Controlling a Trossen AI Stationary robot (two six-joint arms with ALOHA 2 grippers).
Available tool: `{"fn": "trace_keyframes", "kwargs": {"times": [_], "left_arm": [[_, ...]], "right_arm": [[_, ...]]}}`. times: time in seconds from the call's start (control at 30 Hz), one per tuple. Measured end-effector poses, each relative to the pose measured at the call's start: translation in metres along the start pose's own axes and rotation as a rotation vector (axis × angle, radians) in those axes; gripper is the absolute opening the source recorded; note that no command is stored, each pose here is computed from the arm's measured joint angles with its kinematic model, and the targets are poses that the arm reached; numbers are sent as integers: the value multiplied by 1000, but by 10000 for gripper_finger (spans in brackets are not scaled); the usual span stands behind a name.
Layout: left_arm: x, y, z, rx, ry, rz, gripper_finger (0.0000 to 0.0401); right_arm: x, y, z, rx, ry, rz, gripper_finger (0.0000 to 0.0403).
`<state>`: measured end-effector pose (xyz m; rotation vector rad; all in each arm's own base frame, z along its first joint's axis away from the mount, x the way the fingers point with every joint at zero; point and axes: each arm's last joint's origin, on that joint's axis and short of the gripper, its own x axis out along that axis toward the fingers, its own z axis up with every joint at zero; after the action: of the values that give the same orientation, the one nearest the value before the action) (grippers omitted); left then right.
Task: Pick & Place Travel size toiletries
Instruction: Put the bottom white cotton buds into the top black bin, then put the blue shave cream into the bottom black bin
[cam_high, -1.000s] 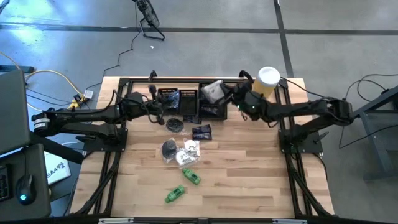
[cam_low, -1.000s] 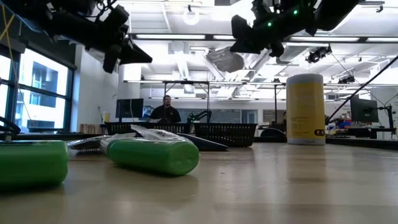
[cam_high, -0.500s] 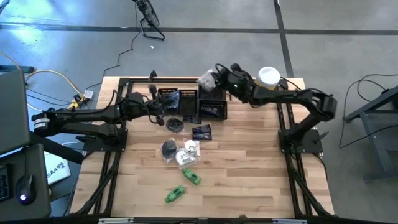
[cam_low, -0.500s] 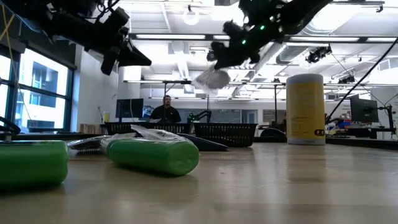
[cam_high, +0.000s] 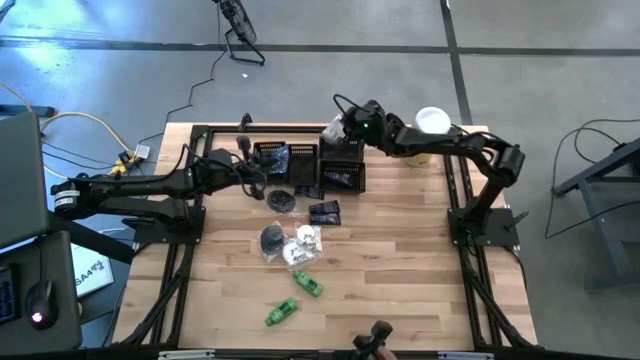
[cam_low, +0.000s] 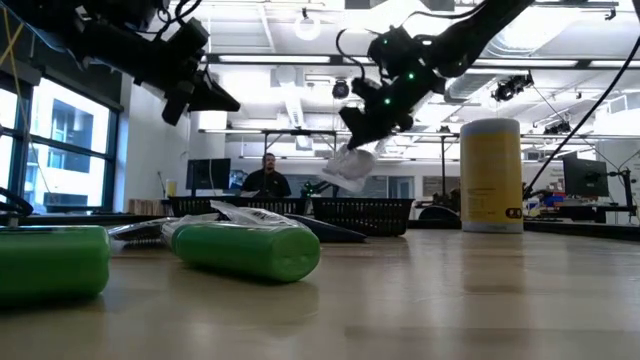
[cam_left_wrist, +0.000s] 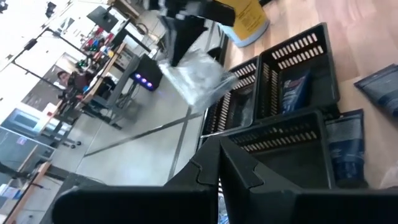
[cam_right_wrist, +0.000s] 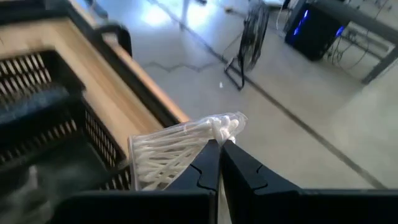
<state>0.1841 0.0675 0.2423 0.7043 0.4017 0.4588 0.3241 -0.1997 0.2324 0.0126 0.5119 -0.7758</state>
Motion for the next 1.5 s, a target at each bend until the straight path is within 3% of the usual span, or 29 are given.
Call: {"fn": "trace_keyframes", "kwargs": {"times": [0.37,0.63,1.03,1.27,1.5], "left_arm": [[0,0,-1,4,11,4,0],[0,-1,-1,-1,15,0,0],[0,-1,-1,-1,16,-8,0],[0,-1,-1,-1,15,-7,0],[0,-1,-1,-1,16,-8,0]], "right_arm": [[22,7,-26,-23,112,48,3],[27,6,-29,-30,110,-4,14],[14,12,-18,-30,72,-15,154],[-27,17,16,-17,-59,29,128],[-59,33,34,-15,-139,174,74]]}}
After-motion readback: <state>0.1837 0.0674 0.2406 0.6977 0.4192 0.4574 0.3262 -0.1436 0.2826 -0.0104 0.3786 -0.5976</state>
